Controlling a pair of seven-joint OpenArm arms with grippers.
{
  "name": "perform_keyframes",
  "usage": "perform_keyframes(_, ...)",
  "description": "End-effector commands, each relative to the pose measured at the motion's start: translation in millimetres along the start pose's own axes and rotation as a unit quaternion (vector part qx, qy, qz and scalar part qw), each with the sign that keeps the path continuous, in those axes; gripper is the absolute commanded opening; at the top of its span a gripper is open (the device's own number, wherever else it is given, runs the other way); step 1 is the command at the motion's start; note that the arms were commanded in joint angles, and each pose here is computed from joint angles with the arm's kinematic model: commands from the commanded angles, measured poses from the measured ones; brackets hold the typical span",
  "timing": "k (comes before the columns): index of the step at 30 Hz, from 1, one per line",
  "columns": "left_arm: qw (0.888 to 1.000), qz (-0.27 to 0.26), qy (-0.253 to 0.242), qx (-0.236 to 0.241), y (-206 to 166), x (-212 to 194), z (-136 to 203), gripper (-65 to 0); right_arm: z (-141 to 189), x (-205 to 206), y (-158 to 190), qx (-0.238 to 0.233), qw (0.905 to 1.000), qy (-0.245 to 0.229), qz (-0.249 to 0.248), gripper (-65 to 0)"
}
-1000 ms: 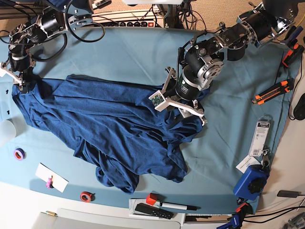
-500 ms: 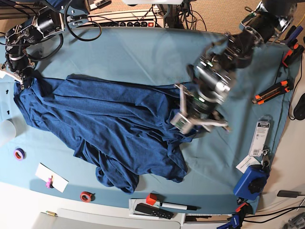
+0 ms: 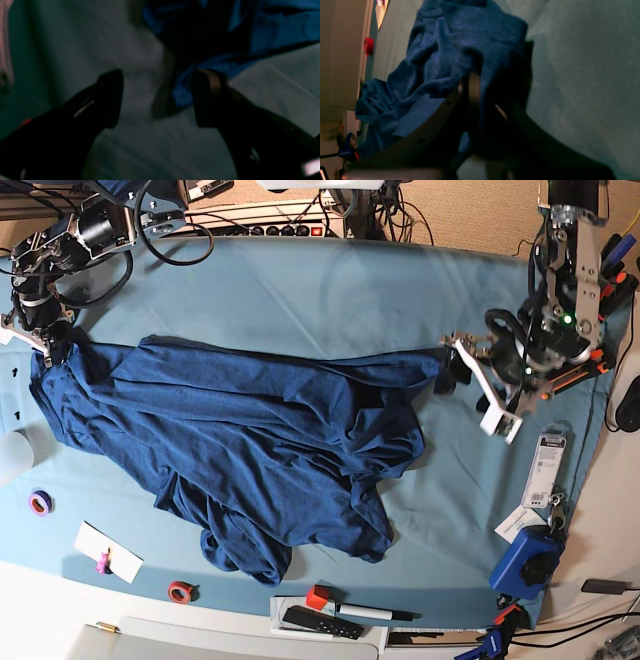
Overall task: Layout the t-shirt on the table in an organized manner, then fold the t-shirt properly
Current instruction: 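Drag the held fabric with the left gripper out toward the left arm's side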
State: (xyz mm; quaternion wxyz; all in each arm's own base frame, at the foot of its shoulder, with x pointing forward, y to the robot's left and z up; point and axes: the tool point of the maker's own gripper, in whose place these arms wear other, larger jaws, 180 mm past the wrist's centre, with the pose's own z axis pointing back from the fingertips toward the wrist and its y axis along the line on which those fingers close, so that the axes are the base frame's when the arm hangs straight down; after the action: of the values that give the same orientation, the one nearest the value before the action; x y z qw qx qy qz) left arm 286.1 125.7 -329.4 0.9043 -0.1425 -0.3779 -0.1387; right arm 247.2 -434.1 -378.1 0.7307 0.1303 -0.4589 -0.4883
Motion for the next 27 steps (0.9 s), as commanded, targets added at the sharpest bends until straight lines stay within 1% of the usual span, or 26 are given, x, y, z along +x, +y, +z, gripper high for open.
perform_keyframes(1, 1.0, 0.012, -0.013, -0.001, 0, 3, -1, -22.0, 2, 22, 10, 0.014, 0.9995, -0.026, 0.009, -65.0)
perform_keyframes(3, 0.999, 0.045, 0.005, -0.013, -5, -13, -11, -22.0, 2, 22, 10, 0.014, 0.9995, -0.026, 0.009, -65.0)
perform_keyframes(6, 0.995, 0.087, 0.016, -0.049, -20, -26, -25, -22.0, 2, 22, 10, 0.014, 0.9995, -0.026, 0.009, -65.0)
perform_keyframes(9, 0.99, 0.115, 0.013, -0.083, -35, -26, -33, -22.0, 2, 22, 10, 0.014, 0.9995, -0.026, 0.009, -65.0)
perform_keyframes(12, 0.986, 0.123, 0.0, -0.109, -49, -19, -35, -22.0, 2, 22, 10, 0.014, 0.9995, -0.026, 0.009, -65.0)
perform_keyframes(16, 0.986, 0.131, -0.011, -0.106, -52, -16, -40, -22.0, 2, 22, 10, 0.014, 0.9995, -0.026, 0.009, -65.0)
perform_keyframes(22, 0.979, 0.173, 0.014, -0.109, -47, -31, -63, -22.0, 3, 22, 10, 0.014, 0.9995, -0.026, 0.009, -65.0)
perform_keyframes(27, 0.977, 0.176, 0.0, -0.119, -52, -15, -72, -22.0, 3, 20, 9, 0.014, 0.9996, -0.022, 0.011, -65.0)
